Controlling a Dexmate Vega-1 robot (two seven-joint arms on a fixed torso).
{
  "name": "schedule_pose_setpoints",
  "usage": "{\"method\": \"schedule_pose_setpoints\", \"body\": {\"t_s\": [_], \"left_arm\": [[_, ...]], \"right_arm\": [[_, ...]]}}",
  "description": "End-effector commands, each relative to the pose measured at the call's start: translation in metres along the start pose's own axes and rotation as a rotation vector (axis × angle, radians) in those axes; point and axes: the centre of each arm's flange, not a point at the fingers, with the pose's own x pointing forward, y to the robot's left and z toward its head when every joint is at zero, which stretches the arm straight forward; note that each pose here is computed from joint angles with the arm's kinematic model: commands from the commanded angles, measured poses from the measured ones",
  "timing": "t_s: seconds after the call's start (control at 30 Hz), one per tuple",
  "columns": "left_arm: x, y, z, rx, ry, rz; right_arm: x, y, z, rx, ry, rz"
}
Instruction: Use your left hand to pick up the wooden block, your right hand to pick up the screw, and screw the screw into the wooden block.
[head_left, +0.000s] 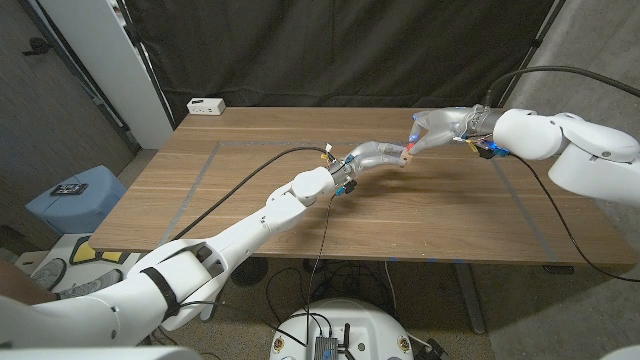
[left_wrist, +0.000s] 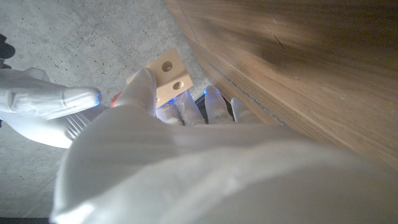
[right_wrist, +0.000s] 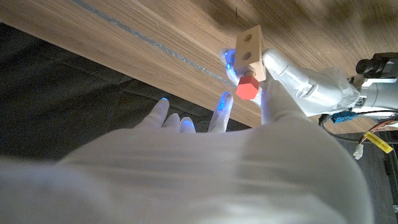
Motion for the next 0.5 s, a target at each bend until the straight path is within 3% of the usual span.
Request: {"method": "schedule_pose_setpoints", "body": {"t_s": [0.03,0.5], "left_arm": [[0.0001,-0.0005,0.0006,0.002,-0.002,-0.004],[0.0,-0.0014,0.0001,0.001,0.0,-0.007]], "right_arm": [[0.0041,0.0031,-0.0004,0.005,-0.014,-0.029],[0.0065,0.0055,0.0011,0.007,-0.02,-0.037]]}}
